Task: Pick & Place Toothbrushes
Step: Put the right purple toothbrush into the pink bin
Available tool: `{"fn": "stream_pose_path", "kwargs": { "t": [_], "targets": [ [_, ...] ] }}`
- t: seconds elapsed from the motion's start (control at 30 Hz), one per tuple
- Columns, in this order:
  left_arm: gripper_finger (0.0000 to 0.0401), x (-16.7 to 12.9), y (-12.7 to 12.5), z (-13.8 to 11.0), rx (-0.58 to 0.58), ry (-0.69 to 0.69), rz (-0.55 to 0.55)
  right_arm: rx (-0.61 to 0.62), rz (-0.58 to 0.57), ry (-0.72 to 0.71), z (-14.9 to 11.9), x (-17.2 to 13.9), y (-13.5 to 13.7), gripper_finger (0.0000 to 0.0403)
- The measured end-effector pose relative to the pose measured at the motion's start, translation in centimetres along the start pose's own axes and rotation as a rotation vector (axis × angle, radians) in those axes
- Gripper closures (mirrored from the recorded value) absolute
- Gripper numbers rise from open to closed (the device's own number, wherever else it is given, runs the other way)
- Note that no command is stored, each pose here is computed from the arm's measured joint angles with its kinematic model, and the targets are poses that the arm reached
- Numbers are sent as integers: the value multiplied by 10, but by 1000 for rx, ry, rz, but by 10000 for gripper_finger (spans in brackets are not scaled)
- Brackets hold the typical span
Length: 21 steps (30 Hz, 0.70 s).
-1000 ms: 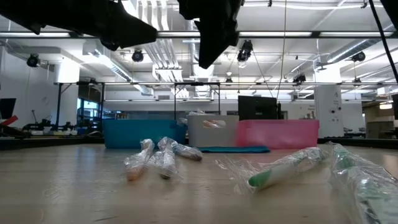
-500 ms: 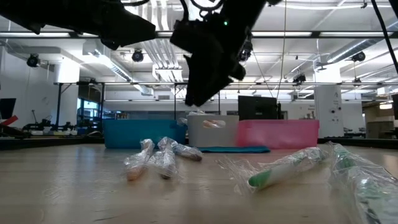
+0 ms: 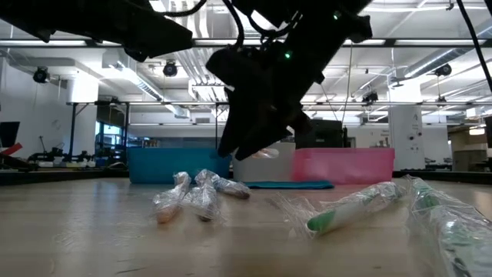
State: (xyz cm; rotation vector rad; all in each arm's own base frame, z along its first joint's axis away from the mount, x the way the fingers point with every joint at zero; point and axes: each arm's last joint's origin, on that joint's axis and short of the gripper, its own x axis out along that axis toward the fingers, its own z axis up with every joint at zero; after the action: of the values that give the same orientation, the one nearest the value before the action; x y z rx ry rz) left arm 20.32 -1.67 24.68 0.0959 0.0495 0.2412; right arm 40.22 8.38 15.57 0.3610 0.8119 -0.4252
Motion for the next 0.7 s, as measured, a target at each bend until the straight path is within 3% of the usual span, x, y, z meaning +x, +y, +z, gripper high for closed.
{"fn": "stream_pose_path", "kwargs": {
  "t": [0.27,0.7],
  "targets": [
    [181,0,0,0,-6,1,0,28,34,-49,-10,6,-3,231],
    [181,0,0,0,-8,1,1,-20,-38,-22,-32,37,2,234]
  ]
}}
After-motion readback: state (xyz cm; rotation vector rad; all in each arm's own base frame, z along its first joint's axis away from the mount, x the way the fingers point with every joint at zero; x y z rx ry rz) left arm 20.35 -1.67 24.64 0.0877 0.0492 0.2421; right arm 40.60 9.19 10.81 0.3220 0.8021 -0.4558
